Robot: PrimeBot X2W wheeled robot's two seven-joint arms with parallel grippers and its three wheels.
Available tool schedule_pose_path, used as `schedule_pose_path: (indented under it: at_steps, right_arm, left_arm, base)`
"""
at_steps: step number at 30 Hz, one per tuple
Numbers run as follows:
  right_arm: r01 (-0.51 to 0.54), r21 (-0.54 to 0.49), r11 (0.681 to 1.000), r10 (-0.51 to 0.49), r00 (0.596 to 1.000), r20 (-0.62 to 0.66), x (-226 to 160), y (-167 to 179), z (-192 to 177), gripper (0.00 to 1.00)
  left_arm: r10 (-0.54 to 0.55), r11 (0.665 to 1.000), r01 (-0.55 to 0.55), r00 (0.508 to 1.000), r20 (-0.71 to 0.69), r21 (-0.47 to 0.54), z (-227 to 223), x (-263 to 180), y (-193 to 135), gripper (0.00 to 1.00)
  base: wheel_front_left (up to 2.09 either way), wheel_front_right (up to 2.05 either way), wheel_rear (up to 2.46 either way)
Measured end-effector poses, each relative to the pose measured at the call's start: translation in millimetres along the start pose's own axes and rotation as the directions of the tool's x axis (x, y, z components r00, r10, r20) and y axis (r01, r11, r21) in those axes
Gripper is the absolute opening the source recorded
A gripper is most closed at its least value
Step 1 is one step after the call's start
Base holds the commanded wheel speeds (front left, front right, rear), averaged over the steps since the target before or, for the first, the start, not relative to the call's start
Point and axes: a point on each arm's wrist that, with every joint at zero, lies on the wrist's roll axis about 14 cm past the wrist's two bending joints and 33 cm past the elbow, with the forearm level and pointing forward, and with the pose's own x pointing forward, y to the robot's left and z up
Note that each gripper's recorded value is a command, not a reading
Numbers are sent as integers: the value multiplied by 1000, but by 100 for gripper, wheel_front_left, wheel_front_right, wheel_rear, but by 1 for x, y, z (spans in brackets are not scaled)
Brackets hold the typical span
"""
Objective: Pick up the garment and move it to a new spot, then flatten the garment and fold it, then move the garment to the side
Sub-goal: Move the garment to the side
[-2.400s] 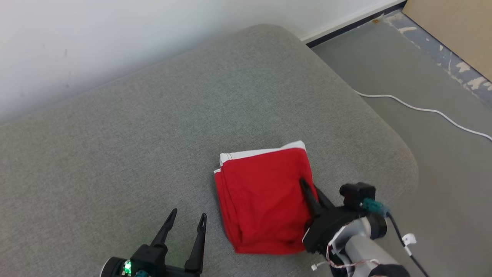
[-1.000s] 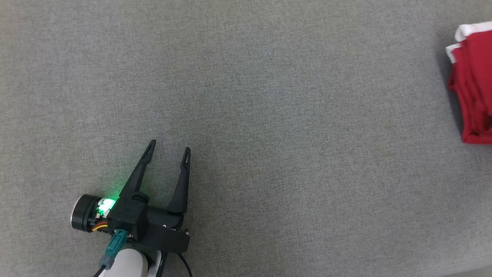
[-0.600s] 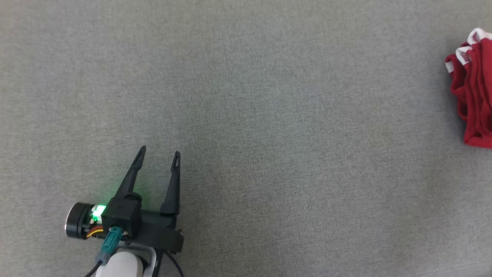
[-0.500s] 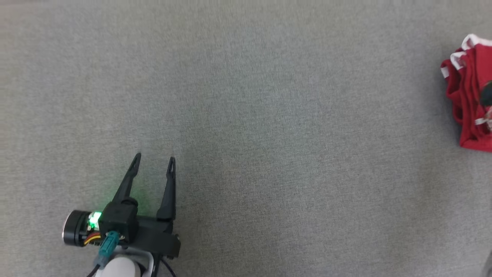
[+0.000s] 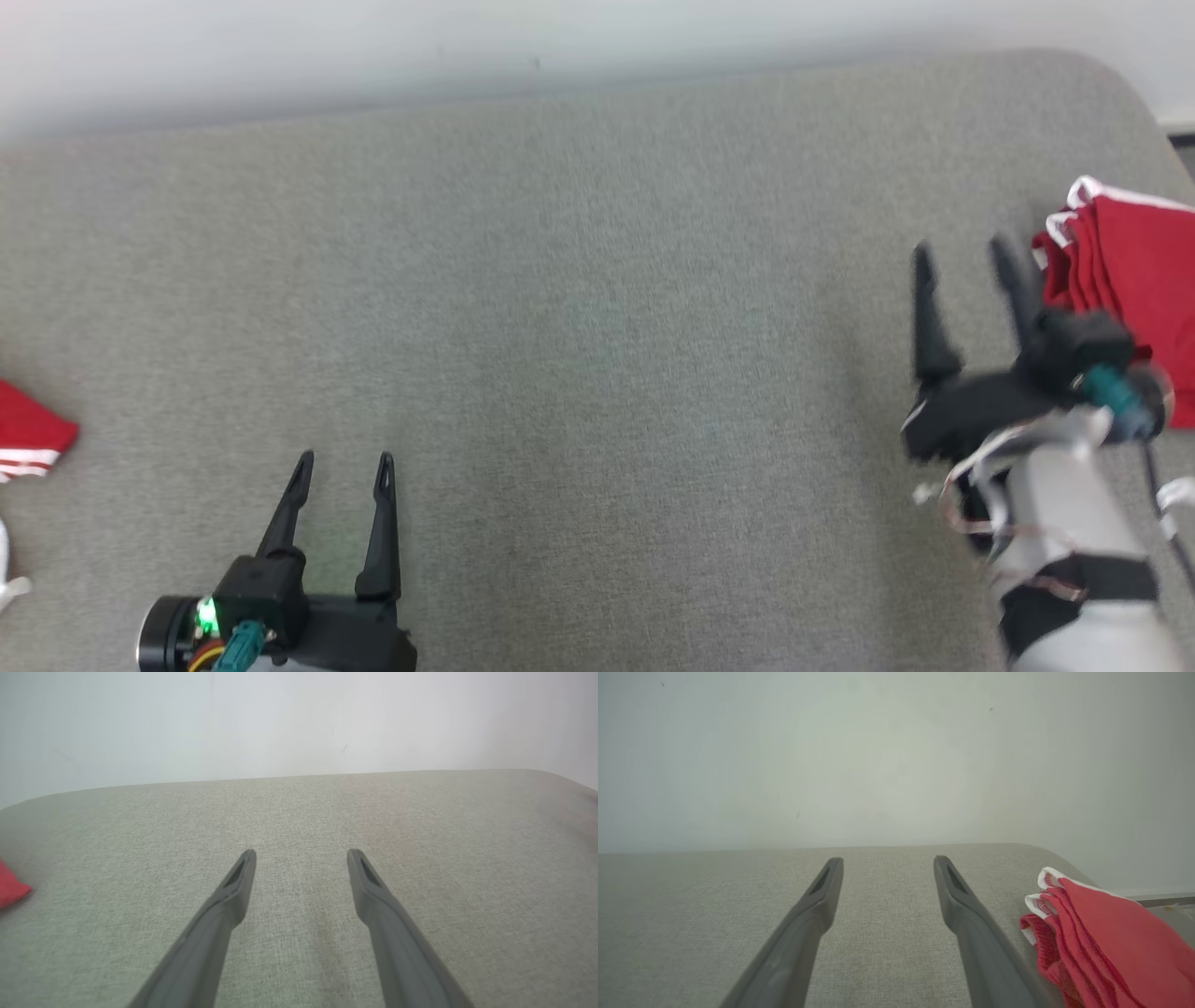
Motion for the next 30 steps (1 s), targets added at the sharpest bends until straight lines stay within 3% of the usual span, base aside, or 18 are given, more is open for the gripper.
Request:
schedule_pose_path:
  at_steps: [10, 30]
  right_arm:
    - [-56, 128, 990, 68, 993, -93, -64, 50, -38, 100]
    - [-126, 172, 977, 131, 991, -19, -111, 81, -17, 100]
  left_arm:
    - [82, 997, -82, 997, 5, -7, 7, -39, 21, 100]
    - [172, 985, -170, 984, 48, -32, 20, -89, 39, 100]
  base:
    - [0, 0, 0]
    - [0, 0, 0]
